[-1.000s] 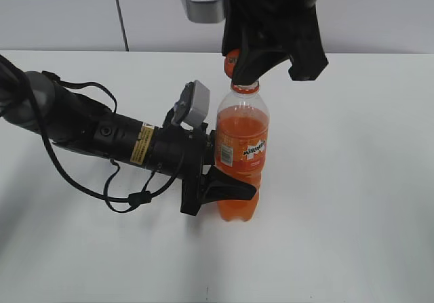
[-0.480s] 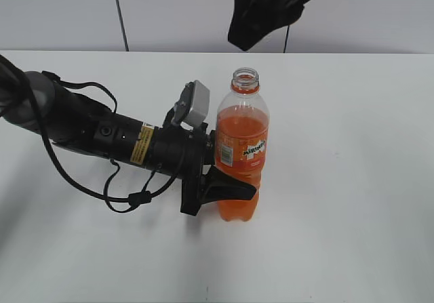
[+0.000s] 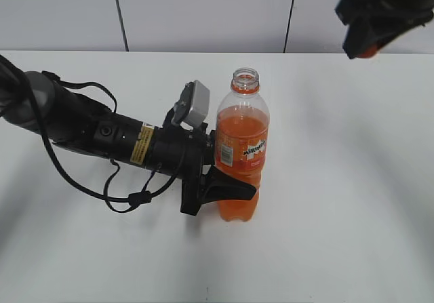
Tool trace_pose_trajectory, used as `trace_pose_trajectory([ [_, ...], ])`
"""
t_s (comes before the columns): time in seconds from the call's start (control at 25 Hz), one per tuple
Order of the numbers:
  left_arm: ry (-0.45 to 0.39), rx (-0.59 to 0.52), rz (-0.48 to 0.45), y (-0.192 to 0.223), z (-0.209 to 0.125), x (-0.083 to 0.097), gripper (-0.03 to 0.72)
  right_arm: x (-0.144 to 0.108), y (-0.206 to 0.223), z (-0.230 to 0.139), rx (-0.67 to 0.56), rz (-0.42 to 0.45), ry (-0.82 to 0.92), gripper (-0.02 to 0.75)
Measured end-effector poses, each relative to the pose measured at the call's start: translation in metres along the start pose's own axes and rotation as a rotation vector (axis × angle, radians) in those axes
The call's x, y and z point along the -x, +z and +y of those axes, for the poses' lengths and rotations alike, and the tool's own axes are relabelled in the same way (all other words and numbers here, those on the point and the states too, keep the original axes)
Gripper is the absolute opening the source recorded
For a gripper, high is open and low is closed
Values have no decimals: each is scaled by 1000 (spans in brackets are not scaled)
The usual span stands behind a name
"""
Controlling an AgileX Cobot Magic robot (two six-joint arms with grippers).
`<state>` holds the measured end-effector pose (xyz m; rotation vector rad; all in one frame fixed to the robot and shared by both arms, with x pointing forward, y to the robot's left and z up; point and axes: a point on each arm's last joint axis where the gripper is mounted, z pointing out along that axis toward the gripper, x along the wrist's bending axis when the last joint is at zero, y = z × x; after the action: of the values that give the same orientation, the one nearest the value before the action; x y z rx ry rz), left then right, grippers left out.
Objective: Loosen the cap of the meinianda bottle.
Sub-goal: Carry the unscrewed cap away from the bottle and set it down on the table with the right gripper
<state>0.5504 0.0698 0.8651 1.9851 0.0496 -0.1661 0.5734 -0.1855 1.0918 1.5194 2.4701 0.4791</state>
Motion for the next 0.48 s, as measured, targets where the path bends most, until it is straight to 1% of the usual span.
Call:
trace_pose_trajectory([
  [0.12,0,0,0,0,0,0,399,34,24,-24,4,-33,149,269],
  [0.28,-3,1,-1,0,0,0,399,64,55,-61,12,-72,305,269],
  [0.4,-31,3,4,0,0,0,399,70,79,-87,12,-92,367,269],
  [0.48,-38,4,6,0,0,-1,399,69,91,-101,21,-100,391,269],
])
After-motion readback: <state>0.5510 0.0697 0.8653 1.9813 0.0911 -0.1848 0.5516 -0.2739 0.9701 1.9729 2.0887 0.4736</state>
